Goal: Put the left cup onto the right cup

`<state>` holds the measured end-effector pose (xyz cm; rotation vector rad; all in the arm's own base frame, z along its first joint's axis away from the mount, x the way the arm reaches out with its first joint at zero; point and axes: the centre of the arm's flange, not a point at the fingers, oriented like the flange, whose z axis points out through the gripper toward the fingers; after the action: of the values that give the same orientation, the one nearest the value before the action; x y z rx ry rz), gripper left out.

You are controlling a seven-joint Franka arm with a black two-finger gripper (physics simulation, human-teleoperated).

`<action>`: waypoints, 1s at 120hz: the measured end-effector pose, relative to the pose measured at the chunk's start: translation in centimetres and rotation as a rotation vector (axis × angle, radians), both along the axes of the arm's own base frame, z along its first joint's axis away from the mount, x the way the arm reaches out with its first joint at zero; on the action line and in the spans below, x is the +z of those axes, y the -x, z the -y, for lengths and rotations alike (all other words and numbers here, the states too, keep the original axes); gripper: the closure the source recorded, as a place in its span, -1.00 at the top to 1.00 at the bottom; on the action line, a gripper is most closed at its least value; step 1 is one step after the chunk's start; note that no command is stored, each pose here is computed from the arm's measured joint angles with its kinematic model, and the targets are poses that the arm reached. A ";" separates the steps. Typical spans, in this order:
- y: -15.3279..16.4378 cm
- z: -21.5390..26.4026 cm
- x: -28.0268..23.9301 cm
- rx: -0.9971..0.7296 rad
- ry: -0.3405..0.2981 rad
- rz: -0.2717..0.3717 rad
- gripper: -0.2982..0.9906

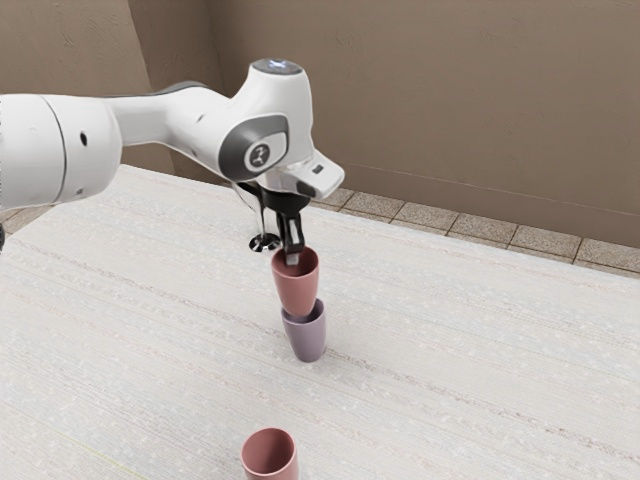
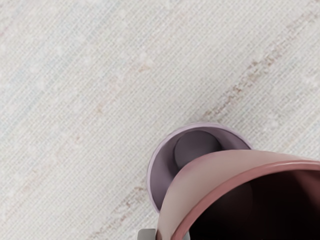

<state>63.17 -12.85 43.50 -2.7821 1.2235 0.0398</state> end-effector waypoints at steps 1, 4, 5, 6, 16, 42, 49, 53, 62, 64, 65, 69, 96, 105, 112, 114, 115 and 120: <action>0.0 0.0 -0.1 0.000 0.000 0.000 -0.68; -0.2 0.0 -0.2 0.001 -0.001 -0.002 -0.68; -0.2 0.1 -0.3 0.001 -0.001 -0.003 -0.68; -0.3 0.1 -0.4 0.001 -0.001 -0.004 -0.68; -0.7 0.2 -0.9 0.004 -0.003 -0.007 -0.68; -1.3 0.2 -2.8 0.013 -0.003 -0.030 -0.68; -1.4 0.2 -3.3 0.015 -0.003 -0.036 -0.67; -1.5 0.1 -3.6 0.018 -0.002 -0.041 -0.55; -1.6 -0.2 -3.9 0.021 -0.002 -0.045 -0.29; -1.6 -0.2 -3.9 0.021 -0.002 -0.045 -0.23; -1.6 -0.2 -3.9 0.021 -0.002 -0.045 -0.20; -1.6 -0.1 -3.8 0.019 -0.003 -0.044 -0.09; -1.1 -0.1 0.5 0.004 -0.011 0.011 0.32; -0.2 -1.0 4.2 0.013 -0.012 0.040 0.38; 0.7 -2.2 6.8 0.024 -0.014 0.052 0.42; 0.9 -2.8 7.5 0.030 -0.015 0.055 0.43; 1.0 -3.1 7.8 0.034 -0.015 0.055 0.43; 1.7 -4.6 9.6 0.051 -0.017 0.063 0.45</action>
<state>61.44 -8.28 53.08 -2.7772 1.1324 -0.0330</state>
